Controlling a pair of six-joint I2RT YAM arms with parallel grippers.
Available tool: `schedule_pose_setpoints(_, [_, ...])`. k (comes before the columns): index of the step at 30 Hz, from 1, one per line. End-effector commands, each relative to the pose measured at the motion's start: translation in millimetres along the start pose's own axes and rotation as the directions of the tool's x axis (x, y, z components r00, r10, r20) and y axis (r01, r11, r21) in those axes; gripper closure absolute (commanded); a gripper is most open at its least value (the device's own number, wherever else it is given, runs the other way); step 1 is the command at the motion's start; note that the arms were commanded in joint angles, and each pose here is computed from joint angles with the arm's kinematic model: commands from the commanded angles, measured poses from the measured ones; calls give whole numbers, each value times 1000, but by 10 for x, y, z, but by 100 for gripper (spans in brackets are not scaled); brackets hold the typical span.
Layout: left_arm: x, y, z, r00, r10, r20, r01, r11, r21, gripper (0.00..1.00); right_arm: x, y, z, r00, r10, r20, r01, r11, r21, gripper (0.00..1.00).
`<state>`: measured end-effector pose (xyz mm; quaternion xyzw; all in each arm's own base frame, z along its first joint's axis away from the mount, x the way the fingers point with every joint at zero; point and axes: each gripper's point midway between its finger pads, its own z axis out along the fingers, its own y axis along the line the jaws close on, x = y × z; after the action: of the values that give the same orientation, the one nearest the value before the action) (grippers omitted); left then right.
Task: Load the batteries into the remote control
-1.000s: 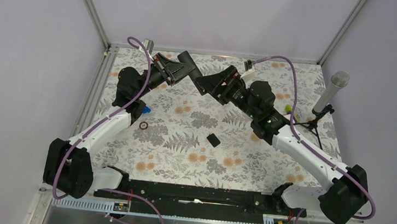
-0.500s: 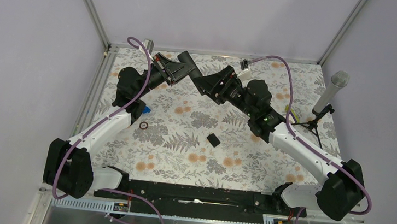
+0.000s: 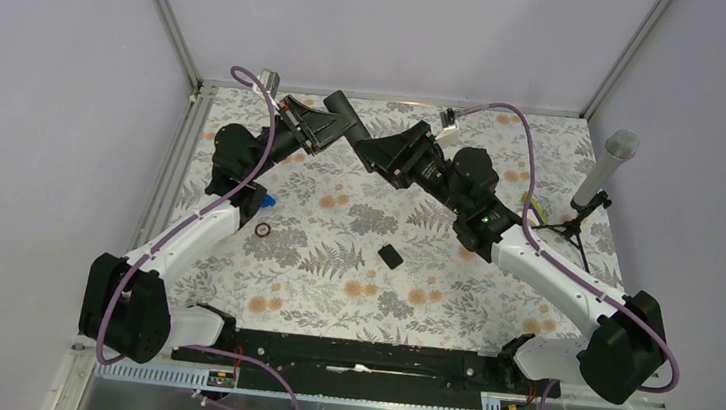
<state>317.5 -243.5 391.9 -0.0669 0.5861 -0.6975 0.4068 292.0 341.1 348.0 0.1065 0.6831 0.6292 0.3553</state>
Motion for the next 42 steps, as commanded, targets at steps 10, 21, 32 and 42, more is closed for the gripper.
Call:
schedule_pose_setpoints(10, [-87,-359,-14,998,51,40,-55,993,102,100,11,26,-60,1000,9,-2,-10,999,-31,43])
schedule_pose_setpoints(21, [-116,-469,-4,998,52,43,-56,992,114,100,55,-40,-107,1000,7,-12,-7,1000,-25,53])
schedule_pose_setpoints(32, [-55,-375,-5,1000,17,3,-17,998,65,100,8,-32,-99,998,-59,9,59,998,-24,29])
schedule_pose_setpoints(42, [87,-44,-53,987,114,-112,-111,993,32,100,-85,255,-322,959,-276,64,281,955,-97,0])
